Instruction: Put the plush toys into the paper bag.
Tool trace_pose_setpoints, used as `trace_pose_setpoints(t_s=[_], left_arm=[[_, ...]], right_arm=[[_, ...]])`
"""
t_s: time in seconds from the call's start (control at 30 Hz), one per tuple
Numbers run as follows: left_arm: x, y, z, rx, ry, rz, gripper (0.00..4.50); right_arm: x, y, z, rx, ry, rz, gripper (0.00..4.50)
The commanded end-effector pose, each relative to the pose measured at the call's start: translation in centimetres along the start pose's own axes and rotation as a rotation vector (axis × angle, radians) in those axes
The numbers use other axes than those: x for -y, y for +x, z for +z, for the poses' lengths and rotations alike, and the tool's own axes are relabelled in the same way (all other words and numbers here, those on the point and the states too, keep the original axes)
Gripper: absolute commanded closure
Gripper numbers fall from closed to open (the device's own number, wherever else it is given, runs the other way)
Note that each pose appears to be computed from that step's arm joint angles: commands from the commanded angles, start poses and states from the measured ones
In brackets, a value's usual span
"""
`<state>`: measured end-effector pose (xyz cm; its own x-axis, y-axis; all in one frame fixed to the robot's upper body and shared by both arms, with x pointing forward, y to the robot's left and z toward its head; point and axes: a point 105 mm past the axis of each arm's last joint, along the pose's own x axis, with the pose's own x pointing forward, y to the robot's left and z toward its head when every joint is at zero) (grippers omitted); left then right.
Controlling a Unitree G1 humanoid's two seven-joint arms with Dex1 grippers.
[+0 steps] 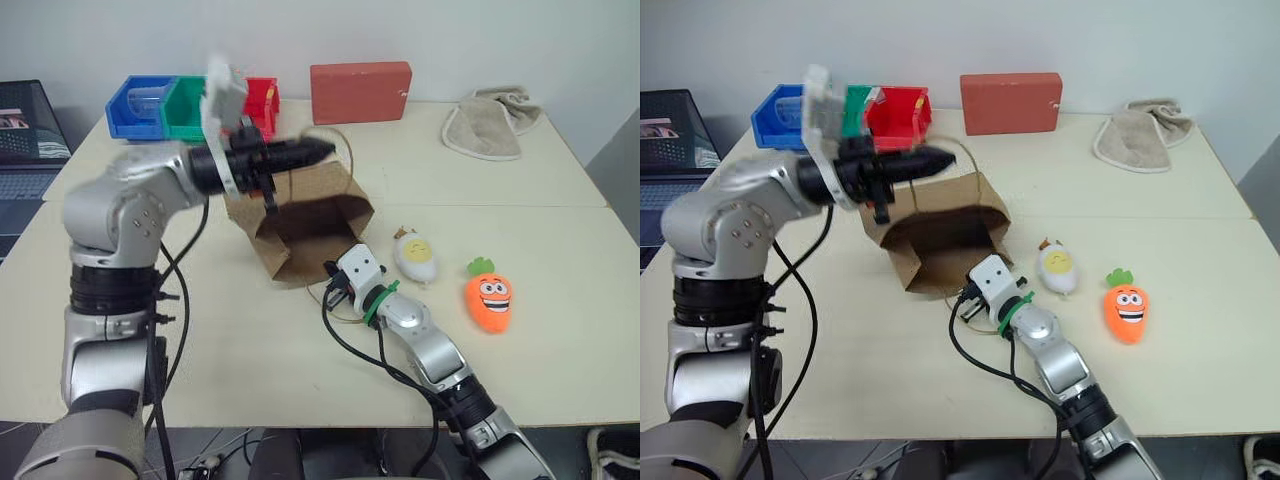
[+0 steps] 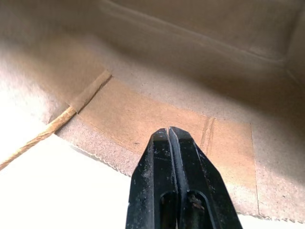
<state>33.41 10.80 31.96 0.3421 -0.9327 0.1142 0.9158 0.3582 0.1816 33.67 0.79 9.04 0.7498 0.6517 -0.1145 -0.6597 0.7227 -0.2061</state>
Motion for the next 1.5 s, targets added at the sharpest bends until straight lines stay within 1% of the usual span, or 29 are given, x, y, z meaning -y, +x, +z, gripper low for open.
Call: trace_pose_setpoints(t_s=[0.03, 0.1, 0.2, 0.37, 0.43, 0.5, 0.63, 0.83, 0.93, 1.0, 1.03, 1.07, 1.13, 1.2, 1.23, 1.3, 1.37, 1.43, 1.47, 1.5], left_arm=[[-0.5, -0.6, 3.2, 0.066, 0.109, 0.032, 4.5], [-0.6, -0.6, 3.8, 0.077, 0.137, 0.034, 4.5], [-0.4, -0.6, 3.7, 0.074, 0.146, 0.023, 4.5], [0.7, -0.7, -0.3, -0.032, 0.109, -0.024, 4.5], [1.3, -0.7, -1.1, -0.04, 0.076, -0.049, 4.5], [1.7, -0.6, -1.5, -0.04, 0.061, -0.061, 4.5], [3.0, -0.3, -3.1, -0.065, 0.025, -0.113, 4.5], [3.9, -0.3, -4.0, -0.087, 0.013, -0.138, 4.5], [4.5, 0.1, -4.8, -0.096, 0.006, -0.154, 4.5], [4.6, 0.3, -4.9, -0.094, 0.002, -0.154, 4.5], [4.7, 0.3, -5.1, -0.098, 0.003, -0.159, 4.5], [4.9, 0.4, -5.4, -0.105, 0.002, -0.166, 4.5], [5.1, 0.7, -5.9, -0.111, -0.002, -0.174, 4.5], [5.2, 0.8, -6.2, -0.112, -0.007, -0.177, 4.5], [5.2, 0.9, -6.2, -0.109, -0.01, -0.173, 4.5], [5.1, 0.9, -6.2, -0.106, -0.013, -0.168, 4.5], [4.9, 0.8, -6.1, -0.105, -0.006, -0.161, 4.5], [4.8, 0.8, -6.0, -0.104, -0.003, -0.157, 4.5], [4.7, 0.8, -5.9, -0.099, -0.003, -0.153, 4.5], [4.7, 0.8, -5.8, -0.096, -0.003, -0.151, 4.5]], right_arm=[[-0.1, 0.1, 0.2, -0.007, 0.007, 0.006, 4.47], [-0.1, 0.0, 0.1, -0.013, 0.008, 0.012, 4.47], [0.0, 0.0, 0.1, -0.015, 0.009, 0.011, 4.47], [0.6, 0.1, 1.1, 0.003, 0.015, 0.0, 4.47], [0.9, 0.0, 1.8, 0.019, 0.014, -0.002, 4.47], [1.0, -0.1, 2.1, 0.024, 0.01, 0.002, 4.47], [0.7, -1.1, 4.6, 0.087, -0.014, 0.091, 4.47], [0.3, -2.7, 5.7, 0.092, -0.042, 0.151, 4.47], [0.2, -5.2, 8.2, 0.141, -0.07, 0.232, 4.47], [0.2, -5.8, 8.7, 0.145, -0.072, 0.252, 4.47], [0.2, -6.3, 9.0, 0.149, -0.102, 0.272, 4.47], [0.7, -7.2, 9.5, 0.153, -0.165, 0.28, 4.1], [1.3, -8.5, 10.1, 0.154, -0.251, 0.297, 3.58], [1.9, -9.3, 10.3, 0.144, -0.28, 0.304, 2.83], [2.9, -10.5, 9.5, 0.086, -0.337, 0.307, 2.49], [4.0, -11.9, 8.7, 0.01, -0.404, 0.315, 1.76], [6.0, -13.2, 7.0, -0.1, -0.472, 0.261, 1.05], [7.4, -14.0, 5.4, -0.188, -0.528, 0.23, 0.25], [8.1, -14.1, 4.6, -0.222, -0.562, 0.2, 0.03], [8.5, -14.1, 4.1, -0.241, -0.584, 0.182, 0.03]])
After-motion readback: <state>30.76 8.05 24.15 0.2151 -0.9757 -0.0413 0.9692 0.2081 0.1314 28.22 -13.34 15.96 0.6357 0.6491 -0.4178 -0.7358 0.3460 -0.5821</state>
